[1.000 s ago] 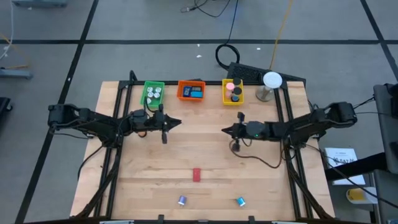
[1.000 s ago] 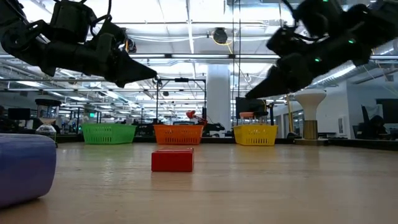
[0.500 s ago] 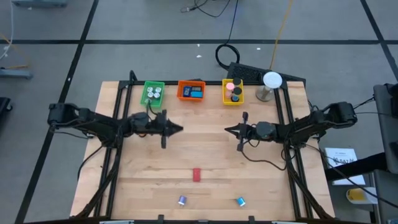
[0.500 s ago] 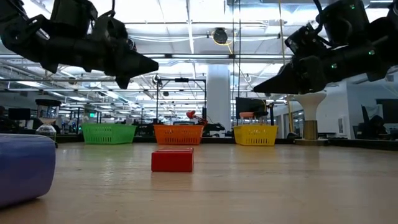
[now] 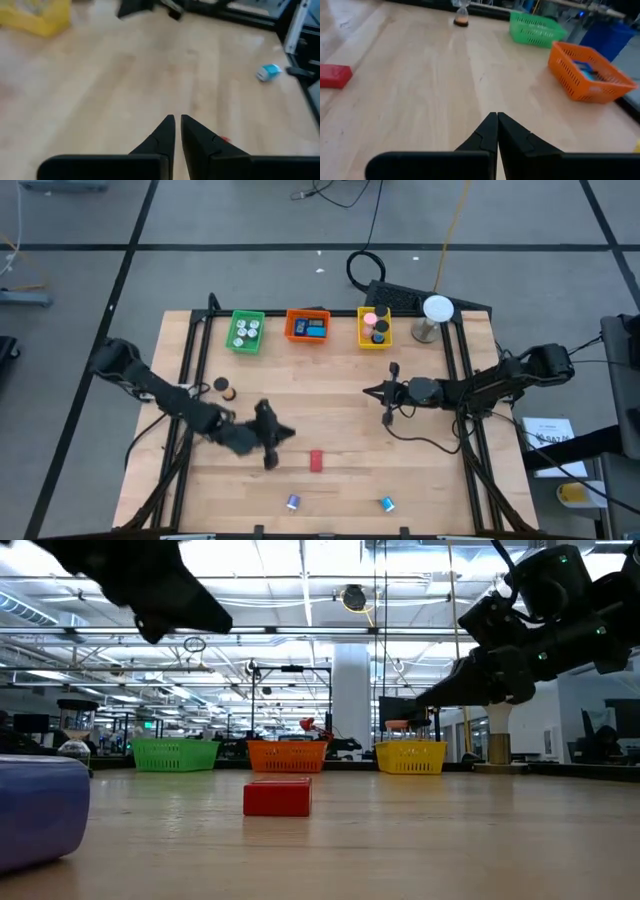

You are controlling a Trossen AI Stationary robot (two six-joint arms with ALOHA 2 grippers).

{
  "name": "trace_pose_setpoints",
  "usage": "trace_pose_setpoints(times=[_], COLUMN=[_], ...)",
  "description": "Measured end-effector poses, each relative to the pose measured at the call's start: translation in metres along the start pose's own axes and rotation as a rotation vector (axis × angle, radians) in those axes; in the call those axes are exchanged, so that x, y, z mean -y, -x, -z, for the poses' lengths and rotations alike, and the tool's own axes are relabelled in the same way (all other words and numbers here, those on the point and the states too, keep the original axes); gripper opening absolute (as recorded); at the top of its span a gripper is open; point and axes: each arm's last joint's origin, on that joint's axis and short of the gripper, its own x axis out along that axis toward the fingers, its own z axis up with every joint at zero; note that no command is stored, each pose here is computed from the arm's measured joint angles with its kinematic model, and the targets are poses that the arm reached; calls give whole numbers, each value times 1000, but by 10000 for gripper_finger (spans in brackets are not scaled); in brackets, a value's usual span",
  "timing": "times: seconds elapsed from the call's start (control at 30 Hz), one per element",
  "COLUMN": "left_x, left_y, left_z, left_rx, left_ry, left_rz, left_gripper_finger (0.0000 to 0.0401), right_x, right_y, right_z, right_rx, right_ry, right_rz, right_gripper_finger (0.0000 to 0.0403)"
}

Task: Pick & Place Office items
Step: Put the purple charger adaptor into the green bin

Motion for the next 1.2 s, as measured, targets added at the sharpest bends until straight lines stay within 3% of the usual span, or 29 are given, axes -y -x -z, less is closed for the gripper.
trace_pose_setpoints(times=[0.27, 0.6, 0.8, 0.93, 1.07, 1.2], left_x=[87, 165, 178, 179, 176, 173], left_y=[-22, -34, -37, -41, -44, -45], left_z=[18, 12, 9, 12, 16, 21], left_rx=[-134, -339, -496, -572, -602, -609], left_ry=[79, 218, 338, 438, 461, 466], left_rz=[61, -76, -195, -205, -215, -232], left_gripper_finger=[37, 43, 110, 174, 233, 263], right_x=[-4, -4, -4, -4, -4, -4], right_y=[1, 8, 9, 9, 9, 9], right_z=[5, 17, 18, 17, 17, 17], right_rx=[-29, -43, -35, -31, -28, -28], right_ry=[-19, -16, -43, -44, -45, -45], right_rz=[-130, -132, -130, -130, -130, -130], right_gripper_finger=[1, 1, 1, 2, 1, 2])
